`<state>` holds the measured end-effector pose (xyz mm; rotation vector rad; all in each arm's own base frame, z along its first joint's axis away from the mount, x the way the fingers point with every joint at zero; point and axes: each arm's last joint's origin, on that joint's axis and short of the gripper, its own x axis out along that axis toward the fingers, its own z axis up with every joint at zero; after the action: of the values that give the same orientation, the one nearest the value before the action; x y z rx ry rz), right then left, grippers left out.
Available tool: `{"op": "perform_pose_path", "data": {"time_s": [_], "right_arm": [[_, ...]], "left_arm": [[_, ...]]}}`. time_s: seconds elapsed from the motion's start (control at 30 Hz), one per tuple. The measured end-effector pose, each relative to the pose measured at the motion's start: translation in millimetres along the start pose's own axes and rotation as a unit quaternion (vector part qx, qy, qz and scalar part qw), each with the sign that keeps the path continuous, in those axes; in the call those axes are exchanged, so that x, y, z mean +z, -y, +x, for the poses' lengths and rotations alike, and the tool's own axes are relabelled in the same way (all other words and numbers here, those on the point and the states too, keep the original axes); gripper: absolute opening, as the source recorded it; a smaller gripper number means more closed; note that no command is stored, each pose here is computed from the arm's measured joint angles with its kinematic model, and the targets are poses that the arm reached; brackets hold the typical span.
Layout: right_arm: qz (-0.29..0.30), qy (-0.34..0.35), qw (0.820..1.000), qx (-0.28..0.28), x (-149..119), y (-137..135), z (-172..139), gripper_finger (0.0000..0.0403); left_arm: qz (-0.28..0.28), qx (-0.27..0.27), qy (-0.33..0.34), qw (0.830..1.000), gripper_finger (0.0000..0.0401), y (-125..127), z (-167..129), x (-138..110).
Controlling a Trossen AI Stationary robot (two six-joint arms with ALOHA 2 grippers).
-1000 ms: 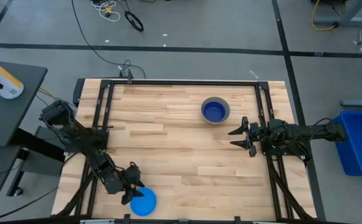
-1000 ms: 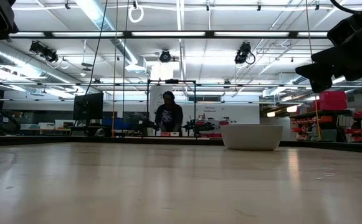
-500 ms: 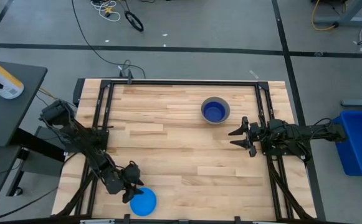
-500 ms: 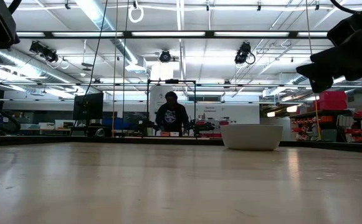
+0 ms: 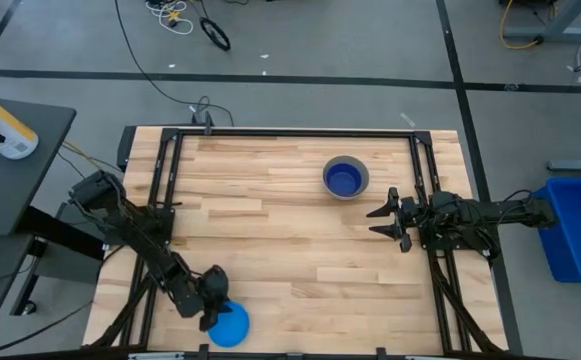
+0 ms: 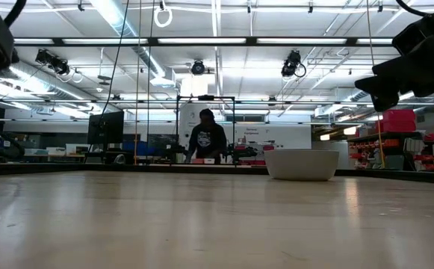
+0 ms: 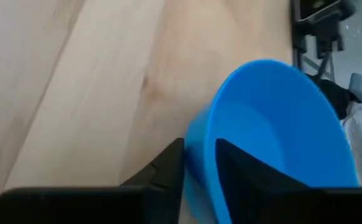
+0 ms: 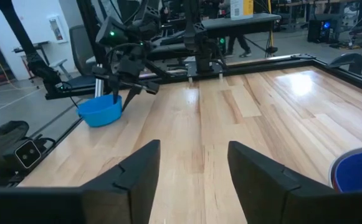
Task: Nest bowls inside each other
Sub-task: Stack the blue bowl on top of the dark blue bowl
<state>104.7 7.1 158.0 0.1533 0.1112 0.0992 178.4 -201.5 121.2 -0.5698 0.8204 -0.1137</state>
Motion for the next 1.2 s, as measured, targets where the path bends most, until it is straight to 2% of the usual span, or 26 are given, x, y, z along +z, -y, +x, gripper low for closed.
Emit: {"op": "perform_pose_path", "data": {"time_s": [0.2,0.47,0.6,0.7,0.87,1.0,1.2], "right_arm": [[0.000,0.000,1.000,0.000,0.0,0.0,0.0,0.0209],[0.000,0.000,1.000,0.000,0.0,0.0,0.0,0.0220],[-0.002,0.000,1.000,0.000,0.0,0.0,0.0,0.0223],[-0.006,0.000,1.000,0.000,0.0,0.0,0.0,0.0220],[-0.006,0.000,1.000,0.000,0.0,0.0,0.0,0.0210],[-0.006,0.000,1.000,0.000,0.0,0.0,0.0,0.0201],[-0.006,0.000,1.000,0.000,0.0,0.0,0.0,0.0191]], "left_arm": [[0.039,-0.005,0.018,0.999,0.0012,7.7,0.9,7.9],[0.054,0.026,0.036,0.998,0.0006,-1.0,4.7,18.8],[0.072,0.058,0.071,0.993,0.0006,-10.0,8.5,34.0],[0.105,0.079,0.118,0.984,0.0006,-17.7,11.9,54.2],[0.179,0.058,0.200,0.962,0.0006,-31.6,14.0,104.0],[0.222,0.053,0.248,0.941,0.0006,-57.0,10.0,144.5],[0.258,0.072,0.311,0.912,0.0006,-102.5,-4.0,201.5]]}}
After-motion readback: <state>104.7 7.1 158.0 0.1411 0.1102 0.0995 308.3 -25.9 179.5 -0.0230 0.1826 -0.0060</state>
